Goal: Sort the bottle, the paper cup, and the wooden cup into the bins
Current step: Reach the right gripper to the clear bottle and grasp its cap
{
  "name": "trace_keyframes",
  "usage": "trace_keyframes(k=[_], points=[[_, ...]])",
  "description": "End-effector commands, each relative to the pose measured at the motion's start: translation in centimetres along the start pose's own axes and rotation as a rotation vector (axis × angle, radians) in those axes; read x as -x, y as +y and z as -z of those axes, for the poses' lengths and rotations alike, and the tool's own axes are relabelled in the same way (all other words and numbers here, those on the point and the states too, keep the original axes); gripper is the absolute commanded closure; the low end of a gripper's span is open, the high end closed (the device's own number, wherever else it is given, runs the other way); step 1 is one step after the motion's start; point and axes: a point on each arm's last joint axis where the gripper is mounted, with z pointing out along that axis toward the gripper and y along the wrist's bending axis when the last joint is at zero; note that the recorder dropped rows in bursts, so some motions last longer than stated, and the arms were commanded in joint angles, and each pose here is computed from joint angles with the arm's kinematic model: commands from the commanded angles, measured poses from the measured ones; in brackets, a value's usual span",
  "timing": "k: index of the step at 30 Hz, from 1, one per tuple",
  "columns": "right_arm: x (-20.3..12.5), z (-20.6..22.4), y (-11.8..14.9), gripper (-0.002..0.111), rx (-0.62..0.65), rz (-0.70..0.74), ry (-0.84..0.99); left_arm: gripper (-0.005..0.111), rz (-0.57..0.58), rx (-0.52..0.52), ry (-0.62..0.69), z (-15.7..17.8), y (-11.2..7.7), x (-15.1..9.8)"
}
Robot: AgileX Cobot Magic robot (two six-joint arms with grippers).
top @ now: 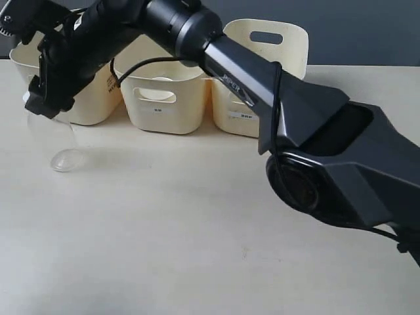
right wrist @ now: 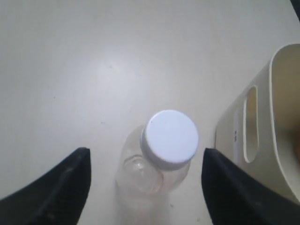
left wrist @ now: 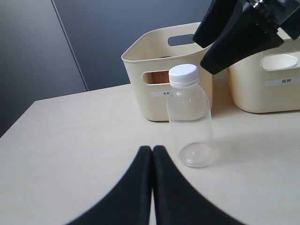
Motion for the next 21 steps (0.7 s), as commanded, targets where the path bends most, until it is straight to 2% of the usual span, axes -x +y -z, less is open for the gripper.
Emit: trace_keyframes(k=[1, 11, 21], points=[[-0.3, -1.2, -0.3, 0.044, -0.005, 0.006, -0.076, 0.107, 0.004, -0.001, -0.004, 0.0, 0.0, 0.2], [-1.0, -2.7, -1.1, 0.042, -0.089, -0.019, -0.143, 0.107, 0.004, -0.001, -0.004, 0.0, 0.0, 0.2], [-2.1, -4.0, -1.2, 0.04, -0.091, -0.045, -0.145, 0.107, 0.004, -0.001, -0.004, 0.0, 0.0, 0.2]])
